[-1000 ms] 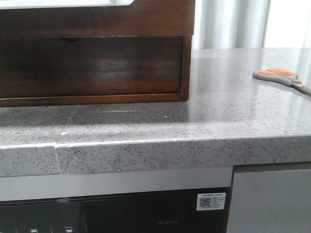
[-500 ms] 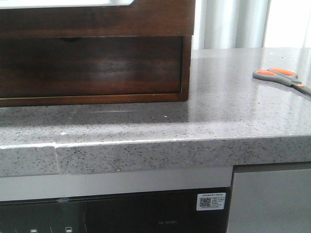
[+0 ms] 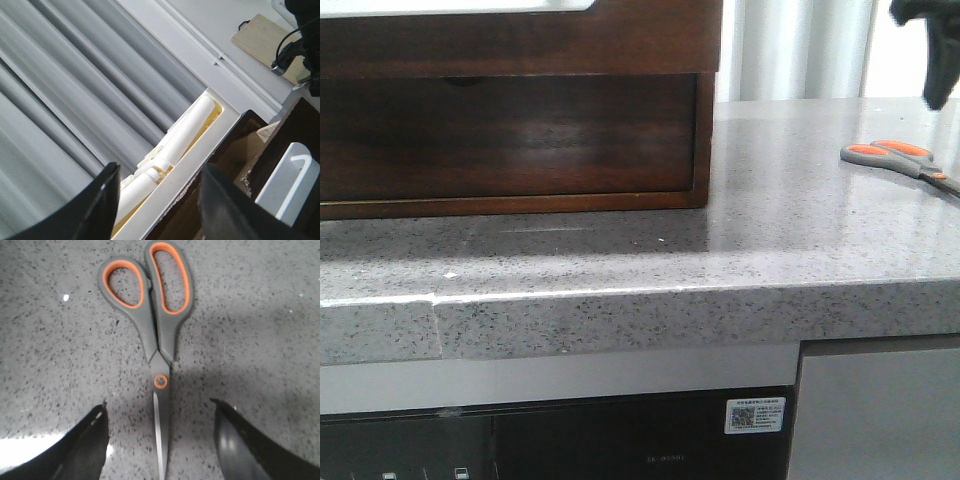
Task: Put scissors in drawer with both arms
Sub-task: 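Lower the right gripper onto the orange-handled scissors and grasp them, then lift the scissors and carry them over the open drawer with right gripper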
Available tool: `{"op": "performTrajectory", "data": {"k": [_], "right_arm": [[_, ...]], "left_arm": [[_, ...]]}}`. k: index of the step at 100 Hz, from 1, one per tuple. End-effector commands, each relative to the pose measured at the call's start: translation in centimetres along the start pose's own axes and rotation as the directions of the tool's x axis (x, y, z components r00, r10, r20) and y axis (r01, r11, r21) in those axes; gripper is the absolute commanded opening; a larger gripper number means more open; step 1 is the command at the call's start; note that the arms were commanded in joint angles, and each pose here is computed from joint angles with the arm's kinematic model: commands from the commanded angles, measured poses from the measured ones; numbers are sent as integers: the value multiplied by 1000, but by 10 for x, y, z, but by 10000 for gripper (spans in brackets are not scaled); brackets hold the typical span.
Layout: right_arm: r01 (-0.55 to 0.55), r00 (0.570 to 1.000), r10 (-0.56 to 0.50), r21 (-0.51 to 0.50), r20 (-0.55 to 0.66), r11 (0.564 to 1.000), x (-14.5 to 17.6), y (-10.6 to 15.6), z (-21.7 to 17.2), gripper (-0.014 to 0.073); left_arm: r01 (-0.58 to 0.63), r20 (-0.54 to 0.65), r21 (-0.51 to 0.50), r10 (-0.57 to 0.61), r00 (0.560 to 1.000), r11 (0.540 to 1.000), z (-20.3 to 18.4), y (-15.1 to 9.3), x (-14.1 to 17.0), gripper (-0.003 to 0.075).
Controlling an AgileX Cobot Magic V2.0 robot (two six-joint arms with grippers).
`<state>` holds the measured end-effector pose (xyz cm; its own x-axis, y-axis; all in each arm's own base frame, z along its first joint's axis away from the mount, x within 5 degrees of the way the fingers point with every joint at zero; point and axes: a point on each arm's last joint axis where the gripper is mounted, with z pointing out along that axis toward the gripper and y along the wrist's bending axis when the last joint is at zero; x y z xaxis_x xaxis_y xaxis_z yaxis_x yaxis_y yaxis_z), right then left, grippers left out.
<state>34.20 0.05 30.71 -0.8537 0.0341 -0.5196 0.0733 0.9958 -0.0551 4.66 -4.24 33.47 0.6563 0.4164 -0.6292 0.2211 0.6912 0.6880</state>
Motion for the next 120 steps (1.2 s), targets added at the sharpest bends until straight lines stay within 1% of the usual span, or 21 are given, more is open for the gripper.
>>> {"op": "performTrajectory", "data": {"k": [1,21,51,97,101,106,120], "right_arm": [[21,997,-22,19,68,1000,-19,-4,-11,405],[29,999,-30,29,21,999,-35,-1,11,405],[54,996,-51,35,-78,998,-36,1,43,405],[66,992,-62,34,-109,997,-34,3,56,402],[66,992,-61,34,-111,997,-34,2,56,384],[66,992,-62,34,-114,997,-33,3,56,336],[67,989,-62,35,-134,997,-32,3,60,127]], "left_arm": [[38,60,-16,-37,998,999,2,7,-10,337],[38,56,-15,-37,998,999,2,7,-9,337],[38,56,-15,-37,998,999,2,7,-9,337],[38,56,-15,-37,998,999,2,7,-9,337],[38,56,-15,-37,998,999,2,7,-9,337],[38,56,-15,-37,998,999,2,7,-9,337],[38,56,-15,-37,998,999,2,7,-9,337]]}}
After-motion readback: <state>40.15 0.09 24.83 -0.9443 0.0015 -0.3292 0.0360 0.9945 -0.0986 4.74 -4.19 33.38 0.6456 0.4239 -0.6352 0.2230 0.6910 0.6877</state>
